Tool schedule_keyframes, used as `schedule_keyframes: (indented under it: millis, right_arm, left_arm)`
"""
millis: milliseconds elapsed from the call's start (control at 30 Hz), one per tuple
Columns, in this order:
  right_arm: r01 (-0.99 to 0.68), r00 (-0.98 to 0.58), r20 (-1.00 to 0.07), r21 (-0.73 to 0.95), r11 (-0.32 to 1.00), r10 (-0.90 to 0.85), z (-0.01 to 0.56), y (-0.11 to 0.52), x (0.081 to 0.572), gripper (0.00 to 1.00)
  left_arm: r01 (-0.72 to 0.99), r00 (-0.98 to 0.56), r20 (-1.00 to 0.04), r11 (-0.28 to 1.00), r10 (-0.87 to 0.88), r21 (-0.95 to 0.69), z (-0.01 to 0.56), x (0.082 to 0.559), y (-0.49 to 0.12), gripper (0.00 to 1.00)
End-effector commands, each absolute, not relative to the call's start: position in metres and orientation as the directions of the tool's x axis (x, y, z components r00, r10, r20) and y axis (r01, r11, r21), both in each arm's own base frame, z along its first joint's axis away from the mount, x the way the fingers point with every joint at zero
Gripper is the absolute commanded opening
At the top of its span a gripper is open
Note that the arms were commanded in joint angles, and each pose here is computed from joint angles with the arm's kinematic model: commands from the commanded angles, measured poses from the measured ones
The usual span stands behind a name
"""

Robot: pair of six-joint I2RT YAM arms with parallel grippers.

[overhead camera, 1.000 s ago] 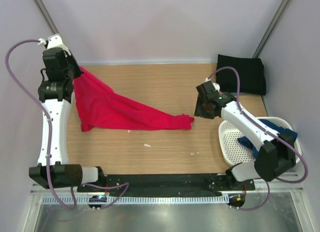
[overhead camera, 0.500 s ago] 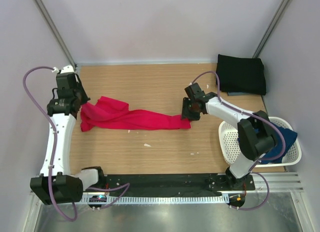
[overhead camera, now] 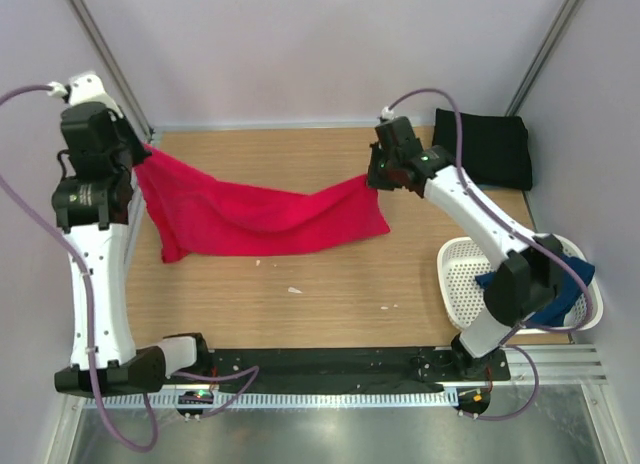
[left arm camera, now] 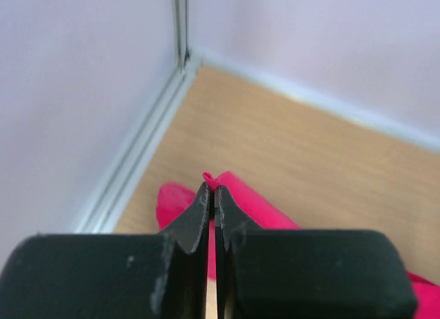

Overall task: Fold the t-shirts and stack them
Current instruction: Flatten the tshirt out

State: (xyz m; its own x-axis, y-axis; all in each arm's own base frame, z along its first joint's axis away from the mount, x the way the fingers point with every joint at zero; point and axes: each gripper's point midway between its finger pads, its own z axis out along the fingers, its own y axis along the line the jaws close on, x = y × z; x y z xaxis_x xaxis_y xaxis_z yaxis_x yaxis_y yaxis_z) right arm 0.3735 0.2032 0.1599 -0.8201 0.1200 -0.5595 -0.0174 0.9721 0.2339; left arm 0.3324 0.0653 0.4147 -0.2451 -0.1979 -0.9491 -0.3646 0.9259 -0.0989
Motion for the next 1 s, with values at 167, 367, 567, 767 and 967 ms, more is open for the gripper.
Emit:
schedule_keyframes:
  millis: [167,367,567,767,967]
  right_arm:
    - [-0.15,-0.449,-0.868,0.308,0.94,0.213,0.384,0.183,0.375,0.01]
    - [-0.135,-0.366,-0.903,0.292,0.947,0.226,0.422,0.162,0.357,0.01]
    - [-0.089,-0.646,-0.747,0.277,0.957,0.156,0.296,0.156,0.306,0.01]
    - [-0.003,-0.857,-0.476,0.386,0.922,0.197,0.134,0.167,0.242,0.01]
    - [-0.012,-0.909,-0.405,0.27,0.963,0.102,0.099,0.144,0.21,0.31]
  left_arm:
    - [-0.41,0.072,-0.995,0.907,-0.074,-0.097,0.554,0.272,0.08,0.0]
    - [-0.453,0.194,-0.979,0.881,-0.055,-0.139,0.594,0.229,0.087,0.0]
    - [-0.354,0.065,-0.995,0.93,-0.078,-0.096,0.539,0.23,0.066,0.0]
    - [-0.314,-0.196,-0.964,0.943,-0.181,-0.113,0.402,0.251,0.051,0.0]
    - [-0.34,-0.325,-0.899,0.923,-0.293,-0.178,0.313,0.24,0.041,0.0]
